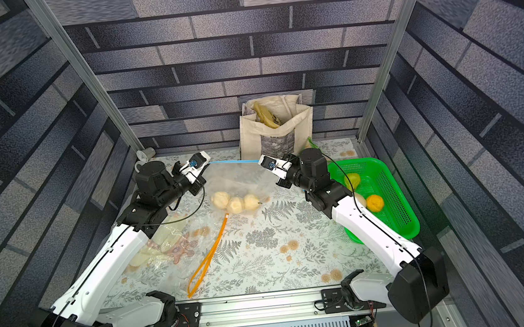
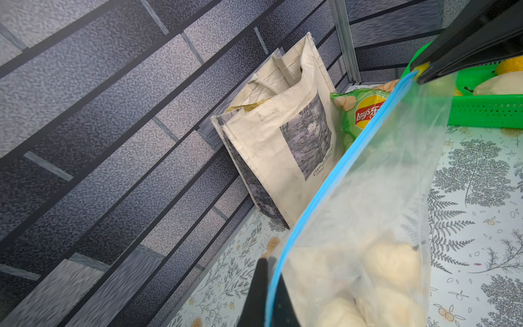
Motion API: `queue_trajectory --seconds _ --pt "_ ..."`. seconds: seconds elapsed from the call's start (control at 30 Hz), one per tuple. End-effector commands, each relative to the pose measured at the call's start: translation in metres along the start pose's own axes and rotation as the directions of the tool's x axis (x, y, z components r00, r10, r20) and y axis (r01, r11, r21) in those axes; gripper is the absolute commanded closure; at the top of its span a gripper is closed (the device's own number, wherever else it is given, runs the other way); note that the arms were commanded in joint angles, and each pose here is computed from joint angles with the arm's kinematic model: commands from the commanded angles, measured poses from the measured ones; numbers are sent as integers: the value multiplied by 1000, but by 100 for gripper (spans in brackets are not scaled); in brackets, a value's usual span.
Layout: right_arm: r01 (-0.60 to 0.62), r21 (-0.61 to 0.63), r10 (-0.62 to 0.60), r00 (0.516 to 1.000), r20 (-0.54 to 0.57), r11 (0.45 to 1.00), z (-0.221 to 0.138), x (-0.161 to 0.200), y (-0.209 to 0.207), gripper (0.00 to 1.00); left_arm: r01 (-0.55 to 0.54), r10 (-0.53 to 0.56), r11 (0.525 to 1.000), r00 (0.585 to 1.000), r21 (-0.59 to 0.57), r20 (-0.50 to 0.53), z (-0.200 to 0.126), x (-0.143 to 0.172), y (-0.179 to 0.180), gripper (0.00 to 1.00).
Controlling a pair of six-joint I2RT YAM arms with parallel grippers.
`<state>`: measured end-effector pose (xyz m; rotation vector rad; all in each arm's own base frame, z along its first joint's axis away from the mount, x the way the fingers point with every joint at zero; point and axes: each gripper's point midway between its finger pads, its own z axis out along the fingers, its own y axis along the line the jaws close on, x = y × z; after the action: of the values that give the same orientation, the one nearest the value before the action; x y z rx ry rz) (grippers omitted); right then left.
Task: Open the zip-top bag and take out the pear
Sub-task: Unzip the zipper on the zipper food storage bag.
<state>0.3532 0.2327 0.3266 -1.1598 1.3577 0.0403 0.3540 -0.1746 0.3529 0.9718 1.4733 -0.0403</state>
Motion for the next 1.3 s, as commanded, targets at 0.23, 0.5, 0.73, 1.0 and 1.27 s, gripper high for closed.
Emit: queue_trajectory --seconds 0.23,0.5,0.73,1.0,1.27 --pt "-32 20 34 991 -130 999 -29 65 32 88 91 -90 996 995 13 -44 -50 42 -41 100" --pt "-106 -115 92 988 -121 988 -57 75 79 70 60 -51 975 998 213 -45 -62 49 -100 100" --pt "-156 -215 158 987 -9 964 -86 45 100 49 -11 9 944 1000 329 7 -63 46 -134 100" --pt "-142 -329 166 985 44 933 -113 27 120 44 -62 51 921 998 384 39 -63 47 -153 100" --pt "-75 -412 116 990 75 908 -104 25 132 43 -125 89 879 991 460 99 -68 44 -177 100"
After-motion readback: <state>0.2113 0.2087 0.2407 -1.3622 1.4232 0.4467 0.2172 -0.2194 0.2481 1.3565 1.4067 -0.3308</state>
